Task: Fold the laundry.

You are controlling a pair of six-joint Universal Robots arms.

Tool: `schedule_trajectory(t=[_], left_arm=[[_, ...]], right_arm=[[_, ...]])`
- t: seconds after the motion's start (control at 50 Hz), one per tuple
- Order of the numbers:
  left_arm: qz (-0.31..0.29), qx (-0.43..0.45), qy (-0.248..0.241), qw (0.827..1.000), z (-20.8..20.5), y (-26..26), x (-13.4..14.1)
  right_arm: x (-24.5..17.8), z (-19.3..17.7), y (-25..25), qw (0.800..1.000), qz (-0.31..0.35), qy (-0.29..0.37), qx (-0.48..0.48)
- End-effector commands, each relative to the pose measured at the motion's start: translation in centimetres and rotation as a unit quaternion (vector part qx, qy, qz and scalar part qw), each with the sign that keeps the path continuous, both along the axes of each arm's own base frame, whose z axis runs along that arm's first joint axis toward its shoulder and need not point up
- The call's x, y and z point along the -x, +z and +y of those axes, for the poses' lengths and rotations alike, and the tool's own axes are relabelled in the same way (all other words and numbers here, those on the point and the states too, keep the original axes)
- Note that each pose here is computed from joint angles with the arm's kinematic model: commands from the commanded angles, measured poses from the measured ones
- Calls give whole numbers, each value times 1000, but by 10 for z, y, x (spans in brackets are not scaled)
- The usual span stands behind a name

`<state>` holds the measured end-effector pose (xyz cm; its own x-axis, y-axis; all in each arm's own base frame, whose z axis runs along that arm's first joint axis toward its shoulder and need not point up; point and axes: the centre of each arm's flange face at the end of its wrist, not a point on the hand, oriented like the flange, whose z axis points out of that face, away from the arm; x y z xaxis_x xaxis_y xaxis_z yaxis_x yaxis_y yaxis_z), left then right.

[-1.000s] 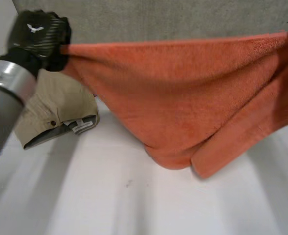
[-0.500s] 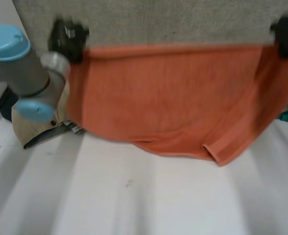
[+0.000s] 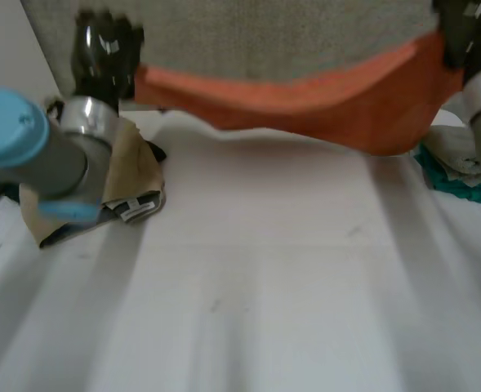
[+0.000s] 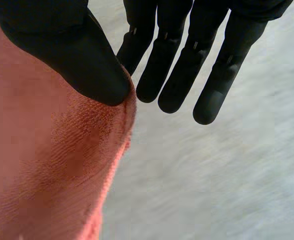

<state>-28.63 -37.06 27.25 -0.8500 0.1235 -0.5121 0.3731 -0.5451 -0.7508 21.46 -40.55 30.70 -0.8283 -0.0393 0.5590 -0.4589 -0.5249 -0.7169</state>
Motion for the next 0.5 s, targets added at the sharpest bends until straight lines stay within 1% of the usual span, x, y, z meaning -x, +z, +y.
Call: schedule_trajectory(t=[0.02,0.04,0.1,0.12,0.18,0.2,0.26,0.28,0.32,0.34,0.36,0.4,0.42,0.44,0.46,0.5], left_arm=[[-53,-118,-3,992,50,-70,-16],[-66,-138,-2,988,62,-81,-20],[-95,-165,2,982,81,-94,-27],[-122,-182,5,976,94,-101,-32],[-165,-207,12,964,113,-108,-40],[-194,-225,15,955,126,-111,-45],[-240,-261,17,935,149,-112,-55],[-266,-294,23,918,165,-111,-63],[-286,-329,29,900,182,-107,-72],[-293,-347,30,890,191,-105,-75],[-307,-381,27,872,207,-100,-81],[-318,-414,18,853,222,-98,-85],[-324,-429,13,843,229,-97,-87],[-331,-453,7,827,238,-97,-90],[-332,-458,5,825,239,-96,-90],[-327,-453,3,830,236,-94,-89]], right_arm=[[12,28,-92,981,50,29,-184],[19,35,-110,973,60,28,-222],[24,47,-128,961,82,34,-263],[28,56,-137,952,100,36,-286],[36,68,-149,937,131,30,-322],[39,77,-153,926,150,28,-345],[44,94,-147,907,181,27,-380],[49,108,-141,889,197,24,-413],[55,120,-135,868,210,19,-450],[62,132,-132,844,219,14,-489],[65,138,-130,833,223,14,-506],[68,148,-125,816,230,16,-531],[71,155,-120,810,239,16,-535],[72,156,-118,811,246,15,-531],[72,157,-117,812,253,14,-526],[74,156,-115,817,265,9,-512]])
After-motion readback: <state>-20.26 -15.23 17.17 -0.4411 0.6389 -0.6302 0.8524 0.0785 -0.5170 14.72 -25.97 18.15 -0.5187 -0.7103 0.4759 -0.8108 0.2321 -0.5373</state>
